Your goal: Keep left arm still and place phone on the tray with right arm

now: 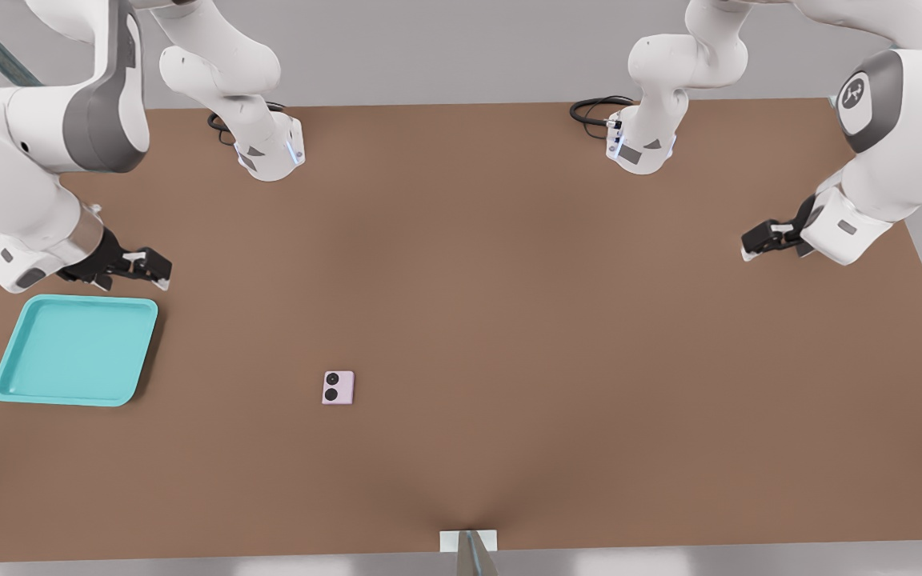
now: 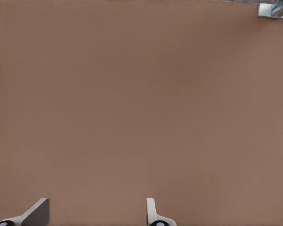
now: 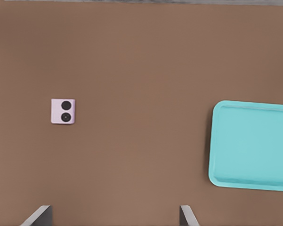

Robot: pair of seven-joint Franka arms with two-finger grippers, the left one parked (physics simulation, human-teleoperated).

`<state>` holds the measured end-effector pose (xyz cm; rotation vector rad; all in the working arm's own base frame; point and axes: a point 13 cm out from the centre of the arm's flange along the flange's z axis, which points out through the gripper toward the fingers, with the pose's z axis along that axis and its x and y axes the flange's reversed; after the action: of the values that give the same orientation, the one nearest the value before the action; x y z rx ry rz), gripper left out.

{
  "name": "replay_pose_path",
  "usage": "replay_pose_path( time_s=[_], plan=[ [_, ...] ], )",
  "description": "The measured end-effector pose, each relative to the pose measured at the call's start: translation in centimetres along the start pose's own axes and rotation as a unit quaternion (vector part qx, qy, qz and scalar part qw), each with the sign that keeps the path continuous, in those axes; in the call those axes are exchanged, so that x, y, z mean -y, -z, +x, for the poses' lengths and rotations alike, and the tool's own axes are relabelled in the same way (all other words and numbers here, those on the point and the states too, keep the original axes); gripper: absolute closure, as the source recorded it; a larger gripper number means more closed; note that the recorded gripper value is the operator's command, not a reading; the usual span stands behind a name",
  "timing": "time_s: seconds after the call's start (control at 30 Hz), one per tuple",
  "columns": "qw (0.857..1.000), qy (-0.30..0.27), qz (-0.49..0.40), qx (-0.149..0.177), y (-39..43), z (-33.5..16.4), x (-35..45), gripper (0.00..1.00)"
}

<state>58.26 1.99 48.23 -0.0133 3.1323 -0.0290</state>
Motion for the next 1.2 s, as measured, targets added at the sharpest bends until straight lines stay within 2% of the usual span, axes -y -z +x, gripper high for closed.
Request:
replay_pose_path(
  time_s=[0.1,0.17,0.3,0.43,0.53,0.87,1.2],
  plan=[
    [1.000,0.003,-0.001,0.003,-0.9,-0.9,-0.6,0.00],
    [1.000,0.012,0.000,-0.009,-3.7,-2.2,-1.9,0.00],
    [0.998,0.061,0.001,-0.030,-12.2,-5.7,-9.5,0.00],
    [0.996,0.077,-0.002,-0.051,-21.9,-8.3,-14.7,0.00],
    [0.995,0.085,-0.006,-0.048,-27.1,-8.8,-18.9,0.00],
    [0.999,0.024,-0.016,-0.033,-39.1,-7.1,-22.9,0.00],
    [0.999,-0.034,-0.037,-0.003,-42.9,-7.7,-22.6,0.00]
  ],
)
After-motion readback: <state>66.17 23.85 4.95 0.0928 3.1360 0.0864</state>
